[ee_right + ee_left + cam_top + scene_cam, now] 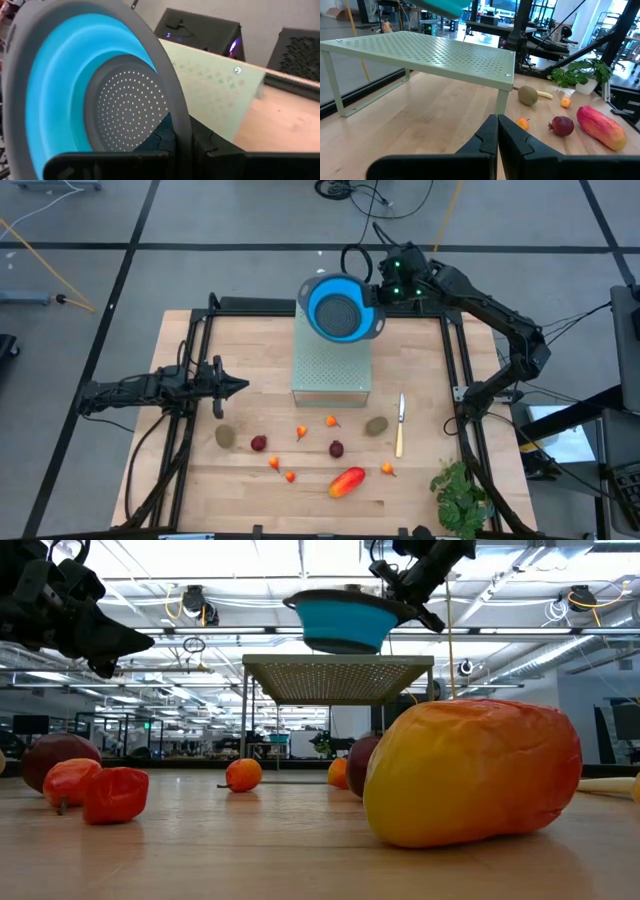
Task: Pick & Place Fruit
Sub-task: Put the blue strainer bowl on the shelf
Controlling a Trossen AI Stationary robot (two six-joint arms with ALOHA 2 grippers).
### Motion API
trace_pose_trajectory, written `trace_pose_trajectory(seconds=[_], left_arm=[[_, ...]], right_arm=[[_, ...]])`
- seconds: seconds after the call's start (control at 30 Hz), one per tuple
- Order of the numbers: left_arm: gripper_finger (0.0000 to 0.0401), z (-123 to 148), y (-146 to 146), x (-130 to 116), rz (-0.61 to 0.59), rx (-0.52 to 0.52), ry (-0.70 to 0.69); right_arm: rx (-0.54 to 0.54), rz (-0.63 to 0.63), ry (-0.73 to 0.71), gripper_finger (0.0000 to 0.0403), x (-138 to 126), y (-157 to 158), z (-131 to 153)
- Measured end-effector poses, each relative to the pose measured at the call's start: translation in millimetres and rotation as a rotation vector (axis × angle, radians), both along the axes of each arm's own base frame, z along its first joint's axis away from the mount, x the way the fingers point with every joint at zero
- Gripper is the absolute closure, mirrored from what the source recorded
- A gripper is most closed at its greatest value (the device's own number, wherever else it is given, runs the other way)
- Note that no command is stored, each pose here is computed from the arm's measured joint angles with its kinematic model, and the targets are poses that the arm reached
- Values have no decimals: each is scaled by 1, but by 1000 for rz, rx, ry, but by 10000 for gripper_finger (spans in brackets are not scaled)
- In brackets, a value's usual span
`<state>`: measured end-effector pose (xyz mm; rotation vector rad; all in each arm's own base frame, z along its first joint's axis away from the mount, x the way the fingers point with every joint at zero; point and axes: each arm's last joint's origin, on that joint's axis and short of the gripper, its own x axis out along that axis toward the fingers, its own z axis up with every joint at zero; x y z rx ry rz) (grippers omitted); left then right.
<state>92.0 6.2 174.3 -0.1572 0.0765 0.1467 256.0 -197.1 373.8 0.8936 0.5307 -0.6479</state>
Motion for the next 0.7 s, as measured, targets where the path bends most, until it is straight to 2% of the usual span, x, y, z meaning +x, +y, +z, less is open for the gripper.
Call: trace_pose_trajectory(seconds=[0.3,0.5,0.7], left_arm=[[391,0,0,0,0,0,0],[391,0,0,0,0,0,0],[391,0,0,0,1,0,0]], right_arm=[[9,18,-8,399,6,8,0],[4,-16,3,399,6,6,-1],[43,-13,42,399,17,-2,-18]])
